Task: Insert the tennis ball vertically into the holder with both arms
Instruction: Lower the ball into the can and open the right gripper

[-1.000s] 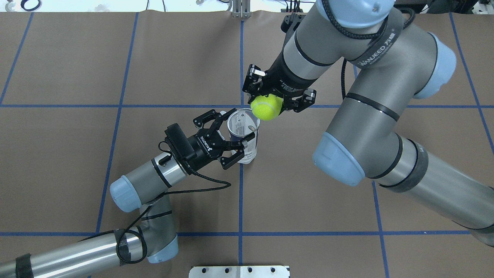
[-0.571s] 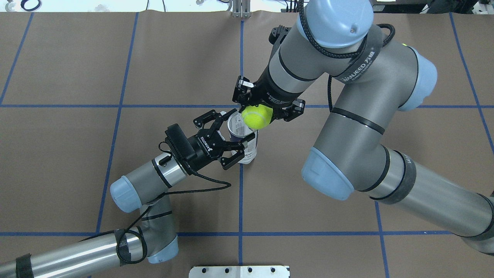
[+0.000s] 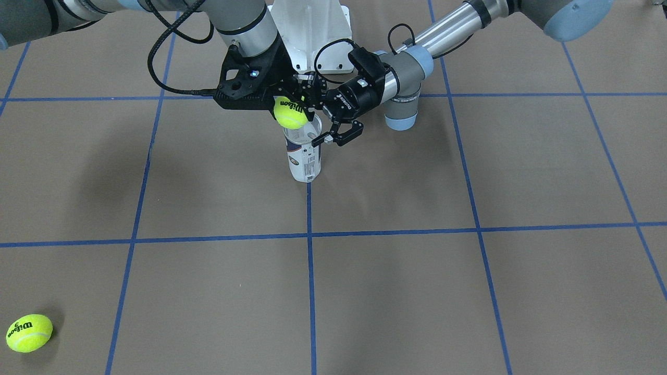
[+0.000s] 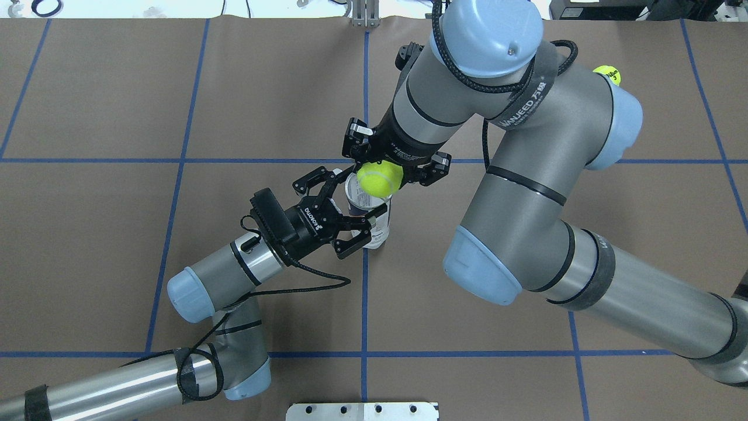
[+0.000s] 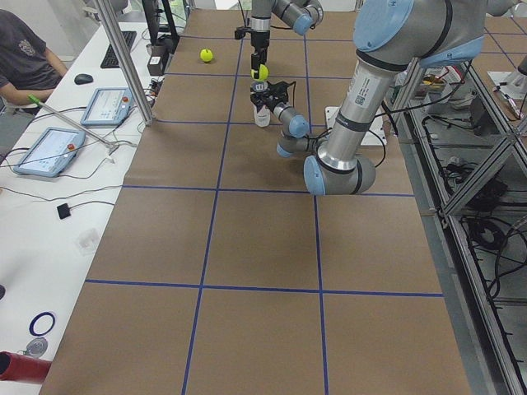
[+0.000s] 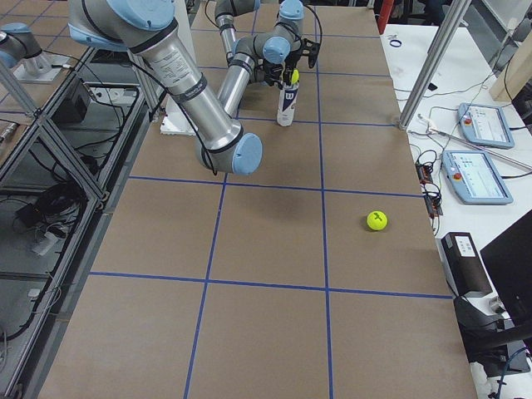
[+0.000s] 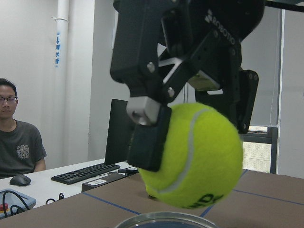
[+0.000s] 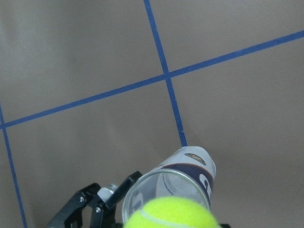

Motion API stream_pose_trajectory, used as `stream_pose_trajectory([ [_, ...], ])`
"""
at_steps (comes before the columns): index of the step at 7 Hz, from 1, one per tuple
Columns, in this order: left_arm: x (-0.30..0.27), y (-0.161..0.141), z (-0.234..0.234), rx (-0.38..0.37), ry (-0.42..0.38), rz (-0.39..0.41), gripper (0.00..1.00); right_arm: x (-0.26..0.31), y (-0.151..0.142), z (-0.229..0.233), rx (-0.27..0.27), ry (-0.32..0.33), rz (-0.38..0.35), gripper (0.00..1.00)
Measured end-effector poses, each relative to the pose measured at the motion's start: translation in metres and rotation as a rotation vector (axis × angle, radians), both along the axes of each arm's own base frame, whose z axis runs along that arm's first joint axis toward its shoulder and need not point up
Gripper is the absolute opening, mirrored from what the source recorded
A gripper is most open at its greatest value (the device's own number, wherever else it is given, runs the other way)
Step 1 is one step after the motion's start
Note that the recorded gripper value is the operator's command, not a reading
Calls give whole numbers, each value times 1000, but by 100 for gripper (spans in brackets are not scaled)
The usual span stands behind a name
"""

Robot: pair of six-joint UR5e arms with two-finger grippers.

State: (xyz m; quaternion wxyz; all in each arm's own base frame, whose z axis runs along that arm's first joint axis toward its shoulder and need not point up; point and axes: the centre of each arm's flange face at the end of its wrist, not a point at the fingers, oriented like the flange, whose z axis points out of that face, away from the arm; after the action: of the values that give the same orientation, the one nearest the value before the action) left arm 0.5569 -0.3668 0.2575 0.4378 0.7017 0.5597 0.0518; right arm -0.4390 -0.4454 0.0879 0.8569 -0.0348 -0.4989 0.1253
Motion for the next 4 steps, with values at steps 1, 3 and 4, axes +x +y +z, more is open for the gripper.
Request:
stream_pose_trajectory([
  [1,0,0,0,0,1,1,88,-1,1,0,0,0,-2,0],
  [3,0,0,-1,0,2,1,88,-3,3,-1,3,1,-4,41],
  [4,1,1,-1,0,2,3,88,-6,5,0,7,4,-3,93],
])
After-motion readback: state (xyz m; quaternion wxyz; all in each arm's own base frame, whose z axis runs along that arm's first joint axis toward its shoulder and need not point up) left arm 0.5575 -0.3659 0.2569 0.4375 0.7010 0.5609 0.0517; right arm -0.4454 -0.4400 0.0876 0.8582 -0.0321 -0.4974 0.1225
